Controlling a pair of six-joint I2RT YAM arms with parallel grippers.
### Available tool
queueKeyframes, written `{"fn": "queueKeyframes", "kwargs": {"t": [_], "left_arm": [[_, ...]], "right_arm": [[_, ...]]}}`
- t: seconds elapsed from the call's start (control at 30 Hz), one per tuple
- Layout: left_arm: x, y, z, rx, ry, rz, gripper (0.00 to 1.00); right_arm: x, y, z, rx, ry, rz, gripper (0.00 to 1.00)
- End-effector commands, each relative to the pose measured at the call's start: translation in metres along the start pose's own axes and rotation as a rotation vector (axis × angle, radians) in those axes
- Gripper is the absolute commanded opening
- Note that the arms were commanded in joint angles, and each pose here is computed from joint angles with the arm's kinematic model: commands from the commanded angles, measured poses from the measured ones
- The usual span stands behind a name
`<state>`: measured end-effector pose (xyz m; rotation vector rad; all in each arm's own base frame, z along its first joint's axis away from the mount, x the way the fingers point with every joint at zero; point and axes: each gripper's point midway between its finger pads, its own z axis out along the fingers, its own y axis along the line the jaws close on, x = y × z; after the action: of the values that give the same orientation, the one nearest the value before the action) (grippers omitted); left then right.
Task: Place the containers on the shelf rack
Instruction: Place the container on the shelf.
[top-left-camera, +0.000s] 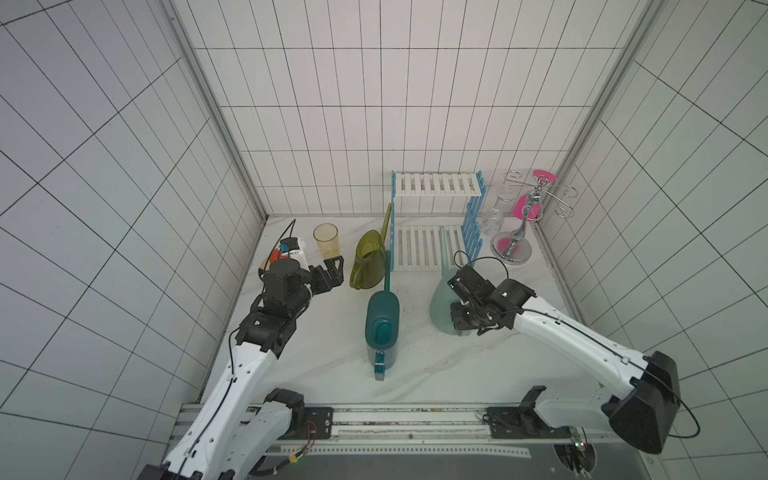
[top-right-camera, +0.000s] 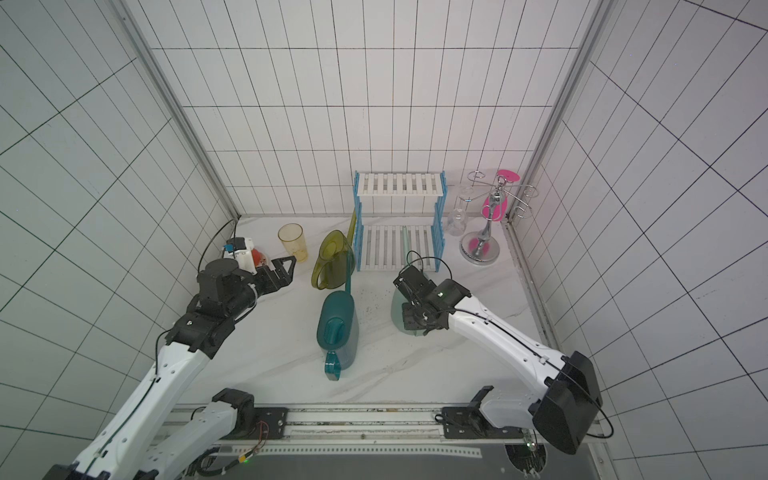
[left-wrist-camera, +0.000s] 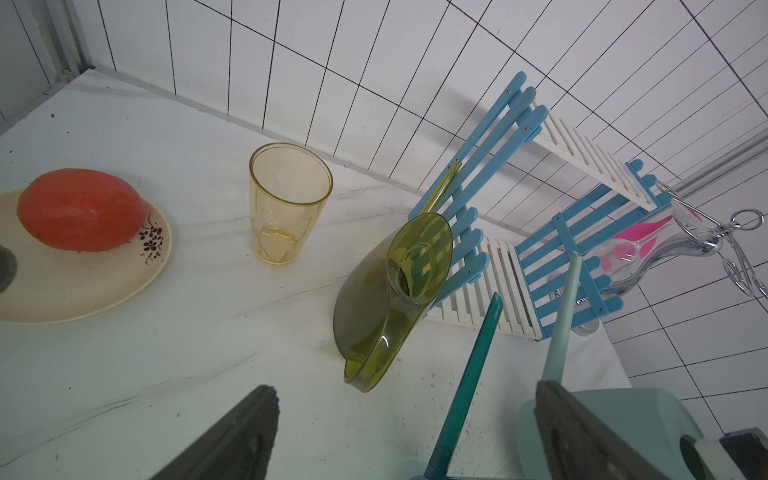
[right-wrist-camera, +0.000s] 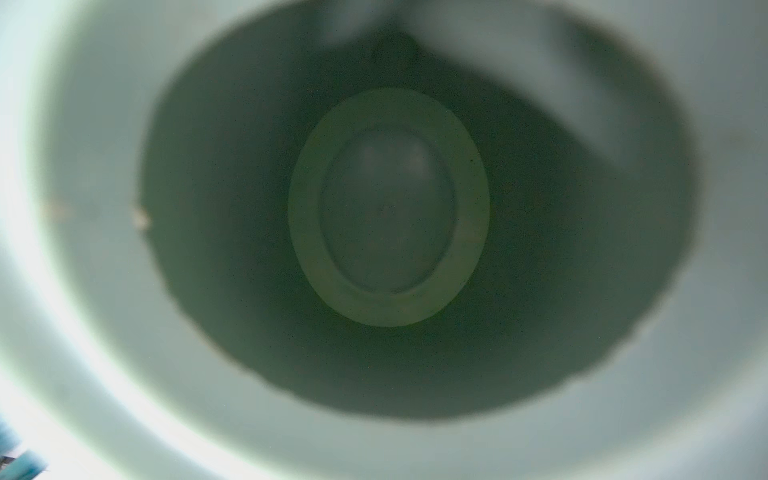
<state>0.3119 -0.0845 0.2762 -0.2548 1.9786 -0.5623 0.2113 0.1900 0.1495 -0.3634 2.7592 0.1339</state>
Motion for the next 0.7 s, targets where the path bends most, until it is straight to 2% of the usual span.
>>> {"fn": "queueKeyframes", "kwargs": {"t": [0.0, 0.33, 0.67], "left_arm": [[-0.004, -0.004, -0.004, 0.003, -0.002, 0.025, 0.98], [-0.003, -0.009, -0.010, 0.016, 0.007, 0.049, 0.98], [0.006, -0.004, -0.002, 0.003, 0.037, 0.064, 0.98]], "right_arm": [[-0.037, 0.006, -0.011, -0.046, -0.085, -0.024, 0.00], [-0.084, -0.007, 0.009, -0.042, -0.067, 0.002, 0.00], [-0.113, -0.021, 0.025, 0.000, -0.064, 0.012, 0.00]]}}
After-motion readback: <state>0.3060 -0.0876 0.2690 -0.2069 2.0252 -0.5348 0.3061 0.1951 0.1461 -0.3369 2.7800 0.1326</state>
